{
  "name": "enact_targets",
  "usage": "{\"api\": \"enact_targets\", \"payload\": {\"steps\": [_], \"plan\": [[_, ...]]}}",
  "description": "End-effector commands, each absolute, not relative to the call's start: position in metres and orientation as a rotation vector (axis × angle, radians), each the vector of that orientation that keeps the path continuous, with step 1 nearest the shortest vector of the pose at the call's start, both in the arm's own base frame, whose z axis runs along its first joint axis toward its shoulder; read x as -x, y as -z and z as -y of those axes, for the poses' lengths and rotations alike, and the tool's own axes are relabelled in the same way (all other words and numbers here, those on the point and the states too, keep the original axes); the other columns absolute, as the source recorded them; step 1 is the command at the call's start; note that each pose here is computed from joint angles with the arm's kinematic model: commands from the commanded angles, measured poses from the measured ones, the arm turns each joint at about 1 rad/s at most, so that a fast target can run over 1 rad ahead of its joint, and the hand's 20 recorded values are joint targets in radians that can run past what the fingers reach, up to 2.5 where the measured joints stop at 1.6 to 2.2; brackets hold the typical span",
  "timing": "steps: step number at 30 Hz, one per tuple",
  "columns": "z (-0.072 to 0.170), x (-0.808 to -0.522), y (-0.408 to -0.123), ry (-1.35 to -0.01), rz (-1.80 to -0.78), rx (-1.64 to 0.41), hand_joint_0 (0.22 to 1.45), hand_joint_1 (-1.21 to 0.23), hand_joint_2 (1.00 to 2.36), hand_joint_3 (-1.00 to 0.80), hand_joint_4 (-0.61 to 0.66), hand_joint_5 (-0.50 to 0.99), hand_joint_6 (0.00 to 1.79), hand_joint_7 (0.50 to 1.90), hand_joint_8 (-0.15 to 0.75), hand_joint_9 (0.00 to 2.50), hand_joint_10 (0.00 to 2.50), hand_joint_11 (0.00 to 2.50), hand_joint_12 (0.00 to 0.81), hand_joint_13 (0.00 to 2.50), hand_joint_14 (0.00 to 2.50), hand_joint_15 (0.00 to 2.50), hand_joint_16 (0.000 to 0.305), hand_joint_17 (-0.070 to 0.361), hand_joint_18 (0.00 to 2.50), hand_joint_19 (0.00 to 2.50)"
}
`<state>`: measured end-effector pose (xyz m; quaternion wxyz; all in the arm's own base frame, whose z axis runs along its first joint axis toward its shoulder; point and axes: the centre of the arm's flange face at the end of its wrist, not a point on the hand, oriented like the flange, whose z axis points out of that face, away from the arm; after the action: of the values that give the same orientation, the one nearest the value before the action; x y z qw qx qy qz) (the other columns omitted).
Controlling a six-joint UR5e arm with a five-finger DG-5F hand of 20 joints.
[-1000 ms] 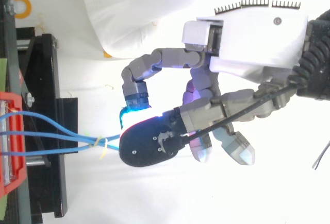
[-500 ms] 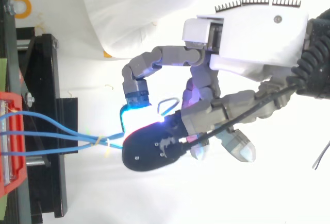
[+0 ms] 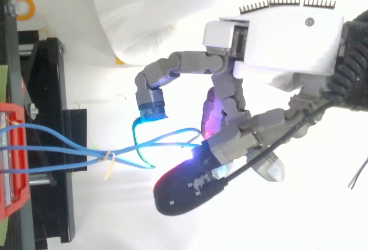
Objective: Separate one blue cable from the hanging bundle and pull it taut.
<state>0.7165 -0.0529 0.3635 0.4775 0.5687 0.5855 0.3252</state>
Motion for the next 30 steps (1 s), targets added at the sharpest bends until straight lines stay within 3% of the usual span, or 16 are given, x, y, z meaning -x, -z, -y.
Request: {"api": "enact_targets", "payload": {"steps": [1,7,11,16,24,30], "plan": [[0.0526,-0.7166,-0.3631,-0.794,-1.431,-1.389,0.54,-0.61,1.0,-0.5,0.11,0.14,0.5,1.3,0.171,2.11,0.02,0.51,0.283,1.44,0.02,0.56,0.073,0.164,1.07,0.51],[0.0526,-0.7166,-0.3631,-0.794,-1.431,-1.389,0.58,-0.44,1.0,-0.5,0.12,0.14,0.5,1.32,0.173,2.11,0.02,0.5,0.275,1.43,0.02,0.58,0.071,0.161,1.04,0.53],[0.0526,-0.7166,-0.3631,-0.794,-1.431,-1.389,0.68,-0.53,1.0,-0.49,0.14,0.14,0.5,1.33,0.167,2.11,0.02,0.49,0.278,1.44,0.02,0.58,0.071,0.159,1.03,0.53],[0.0526,-0.7168,-0.3631,-0.795,-1.43,-1.389,0.73,-0.61,1.01,-0.34,0.18,0.14,0.5,1.36,0.19,2.11,0.02,0.52,0.29,1.45,0.02,0.58,0.072,0.161,1.06,0.53],[0.0527,-0.7165,-0.3642,-0.796,-1.428,-1.388,0.73,-0.66,1.02,-0.24,0.14,0.14,0.5,1.35,0.204,2.1,0.02,0.54,0.288,1.42,0.02,0.58,0.071,0.159,1.03,0.53],[0.0525,-0.7174,-0.3634,-0.798,-1.426,-1.386,0.72,-0.78,1.02,-0.24,0.12,0.14,0.5,1.33,0.219,2.09,0.02,0.56,0.285,1.4,0.02,0.57,0.07,0.158,1.03,0.52]]}}
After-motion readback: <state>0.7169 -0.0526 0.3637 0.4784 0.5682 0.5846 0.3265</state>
